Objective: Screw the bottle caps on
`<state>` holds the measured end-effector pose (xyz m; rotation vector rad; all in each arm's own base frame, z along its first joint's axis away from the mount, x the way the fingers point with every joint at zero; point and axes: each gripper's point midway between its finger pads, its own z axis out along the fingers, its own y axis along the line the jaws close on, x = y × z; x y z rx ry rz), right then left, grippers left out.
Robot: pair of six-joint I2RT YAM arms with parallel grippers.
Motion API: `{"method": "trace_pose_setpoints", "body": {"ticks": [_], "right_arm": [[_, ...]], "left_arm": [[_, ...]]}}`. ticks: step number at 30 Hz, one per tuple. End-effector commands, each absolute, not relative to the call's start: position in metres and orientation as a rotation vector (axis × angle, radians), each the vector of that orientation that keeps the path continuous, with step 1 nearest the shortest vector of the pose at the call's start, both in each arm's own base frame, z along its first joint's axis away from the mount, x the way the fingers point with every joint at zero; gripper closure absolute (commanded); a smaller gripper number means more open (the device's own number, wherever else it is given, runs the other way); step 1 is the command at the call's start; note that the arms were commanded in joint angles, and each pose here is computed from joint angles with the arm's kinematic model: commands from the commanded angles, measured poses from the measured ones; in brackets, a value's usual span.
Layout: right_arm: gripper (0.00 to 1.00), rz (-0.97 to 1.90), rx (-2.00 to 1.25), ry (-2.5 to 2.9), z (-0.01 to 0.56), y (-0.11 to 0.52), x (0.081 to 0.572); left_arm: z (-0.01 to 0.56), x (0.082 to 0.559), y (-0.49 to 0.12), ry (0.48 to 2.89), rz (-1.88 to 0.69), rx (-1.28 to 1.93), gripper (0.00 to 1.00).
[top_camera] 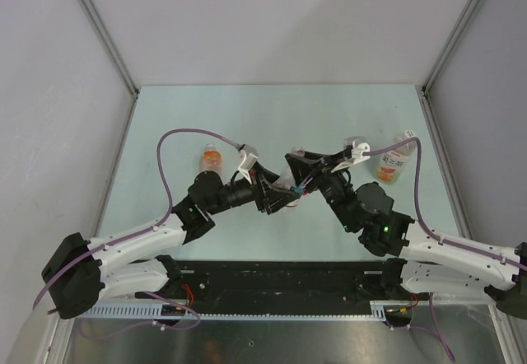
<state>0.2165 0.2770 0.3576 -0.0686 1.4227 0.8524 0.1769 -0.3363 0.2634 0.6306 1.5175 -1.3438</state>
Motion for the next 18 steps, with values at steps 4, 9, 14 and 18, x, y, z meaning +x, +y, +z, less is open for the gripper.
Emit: {"method": "trace_pose_setpoints", "body": {"ticks": [4, 9, 14, 18], "right_arm": [[0.87, 0.816, 0.179, 1.363, 0.379, 0.233, 0.228], [0.87, 0.832, 0.196, 1.366, 0.377, 0.234, 0.229], [0.80, 0.830, 0.203, 1.361, 0.379, 0.229, 0.228], [0.42, 0.811, 0.150, 1.377, 0.376, 0.227, 0.225]], "left_arm": [[0.278, 0.173, -0.339, 1.456, -1.364, 0.665, 0.39], [0.280, 0.167, -0.343, 1.445, -1.401, 0.704, 0.52], [0.279, 0.163, -0.344, 1.438, -1.413, 0.728, 0.79], [0.281, 0.168, -0.338, 1.419, -1.366, 0.709, 0.92]]}}
